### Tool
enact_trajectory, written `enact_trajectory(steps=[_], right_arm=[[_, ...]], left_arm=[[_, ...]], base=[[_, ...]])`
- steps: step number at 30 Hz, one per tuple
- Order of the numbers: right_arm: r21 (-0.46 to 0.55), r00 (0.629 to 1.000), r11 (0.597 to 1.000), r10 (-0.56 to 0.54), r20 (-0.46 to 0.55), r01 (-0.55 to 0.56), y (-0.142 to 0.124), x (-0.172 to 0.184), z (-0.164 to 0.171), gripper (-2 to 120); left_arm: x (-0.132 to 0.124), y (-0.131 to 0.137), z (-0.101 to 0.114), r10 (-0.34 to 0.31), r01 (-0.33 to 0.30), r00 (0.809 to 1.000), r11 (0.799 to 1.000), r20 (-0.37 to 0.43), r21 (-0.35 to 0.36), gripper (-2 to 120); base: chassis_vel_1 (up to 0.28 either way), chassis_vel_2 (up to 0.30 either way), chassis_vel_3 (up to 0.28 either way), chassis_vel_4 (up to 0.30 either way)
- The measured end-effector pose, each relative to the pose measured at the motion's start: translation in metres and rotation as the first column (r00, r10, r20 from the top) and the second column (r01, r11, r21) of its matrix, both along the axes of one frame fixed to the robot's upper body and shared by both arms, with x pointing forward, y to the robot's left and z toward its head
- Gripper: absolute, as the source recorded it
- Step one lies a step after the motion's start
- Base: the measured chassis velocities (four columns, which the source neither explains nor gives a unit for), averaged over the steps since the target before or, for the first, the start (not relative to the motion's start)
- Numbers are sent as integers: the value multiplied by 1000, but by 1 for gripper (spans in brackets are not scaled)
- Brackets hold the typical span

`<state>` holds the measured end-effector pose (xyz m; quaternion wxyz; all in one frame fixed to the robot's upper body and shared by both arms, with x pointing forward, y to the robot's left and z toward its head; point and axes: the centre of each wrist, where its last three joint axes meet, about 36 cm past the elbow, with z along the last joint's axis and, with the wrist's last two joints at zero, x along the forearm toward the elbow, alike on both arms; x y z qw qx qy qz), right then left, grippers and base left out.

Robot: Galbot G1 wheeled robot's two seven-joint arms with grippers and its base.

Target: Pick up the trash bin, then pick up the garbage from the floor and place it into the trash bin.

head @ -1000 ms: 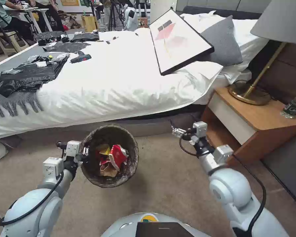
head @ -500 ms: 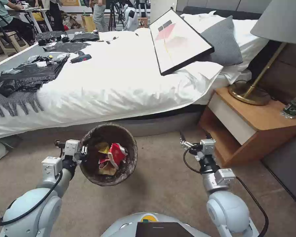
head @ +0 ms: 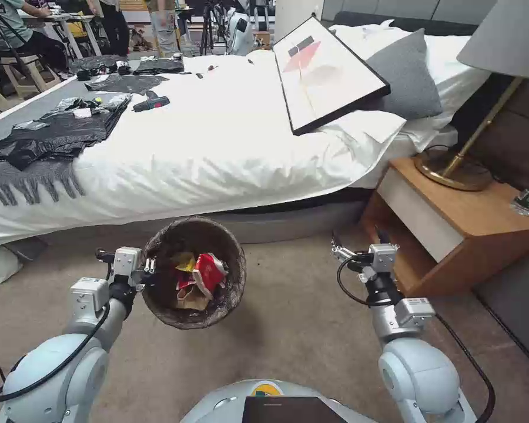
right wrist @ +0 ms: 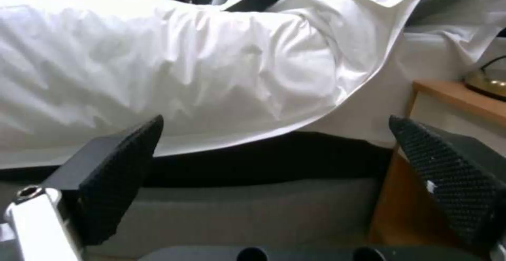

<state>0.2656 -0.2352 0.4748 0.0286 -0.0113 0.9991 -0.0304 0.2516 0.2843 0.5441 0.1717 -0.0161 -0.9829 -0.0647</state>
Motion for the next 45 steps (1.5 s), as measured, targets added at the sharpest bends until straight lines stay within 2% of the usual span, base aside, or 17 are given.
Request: enact_trajectory(steps=[22,45], right_arm=[[-15,1000,1000,1,0,-1,-12,-1,3,100],[-16,1000,1000,14,-8,-14,-9,5,1,100]], left_arm=[[-2,2,-1,-2,2,1000,1000,-9,1,3],[-3,2,-2,-9,9,1000,1000,-15,-1,3]], base=[[0,0,0,0],[43,36,40,43]])
